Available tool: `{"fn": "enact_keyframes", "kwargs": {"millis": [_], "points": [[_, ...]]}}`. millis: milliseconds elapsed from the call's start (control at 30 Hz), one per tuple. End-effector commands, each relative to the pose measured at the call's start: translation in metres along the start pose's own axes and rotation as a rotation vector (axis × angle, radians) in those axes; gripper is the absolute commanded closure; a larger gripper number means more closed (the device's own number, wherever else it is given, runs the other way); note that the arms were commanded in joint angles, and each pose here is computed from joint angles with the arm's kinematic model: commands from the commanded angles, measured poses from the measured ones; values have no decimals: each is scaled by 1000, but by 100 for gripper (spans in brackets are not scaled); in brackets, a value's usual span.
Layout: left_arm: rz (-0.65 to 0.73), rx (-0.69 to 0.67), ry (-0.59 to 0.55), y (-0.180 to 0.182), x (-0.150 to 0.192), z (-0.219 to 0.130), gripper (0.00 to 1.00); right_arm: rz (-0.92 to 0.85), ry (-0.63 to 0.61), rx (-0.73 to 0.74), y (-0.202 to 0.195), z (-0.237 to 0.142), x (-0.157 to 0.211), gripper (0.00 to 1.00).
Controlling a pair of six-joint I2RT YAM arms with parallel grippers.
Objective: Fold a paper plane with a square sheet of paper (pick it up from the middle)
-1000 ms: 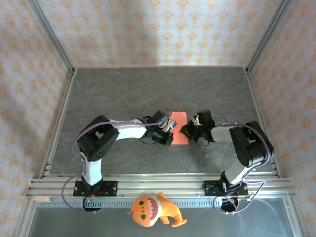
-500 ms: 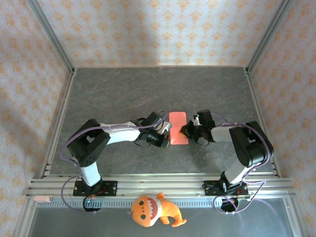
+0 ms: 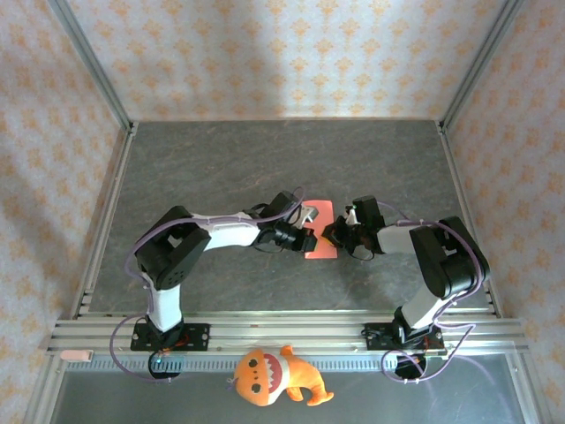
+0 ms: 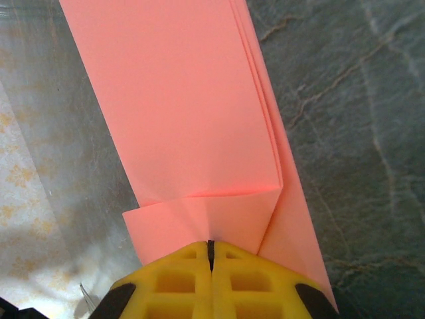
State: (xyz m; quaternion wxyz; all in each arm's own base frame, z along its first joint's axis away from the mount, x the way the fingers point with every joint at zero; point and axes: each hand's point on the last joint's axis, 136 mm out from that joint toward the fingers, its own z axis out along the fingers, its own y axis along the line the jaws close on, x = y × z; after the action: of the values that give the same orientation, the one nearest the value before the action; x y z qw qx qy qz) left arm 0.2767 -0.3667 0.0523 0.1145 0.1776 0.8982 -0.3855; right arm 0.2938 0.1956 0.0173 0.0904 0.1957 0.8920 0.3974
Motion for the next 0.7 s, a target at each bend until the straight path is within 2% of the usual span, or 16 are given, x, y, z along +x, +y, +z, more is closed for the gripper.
{"fn": "enact_keyframes", "kwargs": {"millis": [0, 100, 333, 667], "points": [[18, -3, -31, -5, -16, 3, 98, 87, 25, 190, -53, 4, 16, 100], [2, -46, 0, 12, -9, 16, 98, 85, 27, 186, -52, 4, 16, 100], [-30, -158, 17, 44, 9, 19, 98, 66, 25, 158, -42, 2, 13, 99], [-87, -150, 60, 62, 52, 17, 99, -25, -10, 37, 8, -11, -3, 94]]}}
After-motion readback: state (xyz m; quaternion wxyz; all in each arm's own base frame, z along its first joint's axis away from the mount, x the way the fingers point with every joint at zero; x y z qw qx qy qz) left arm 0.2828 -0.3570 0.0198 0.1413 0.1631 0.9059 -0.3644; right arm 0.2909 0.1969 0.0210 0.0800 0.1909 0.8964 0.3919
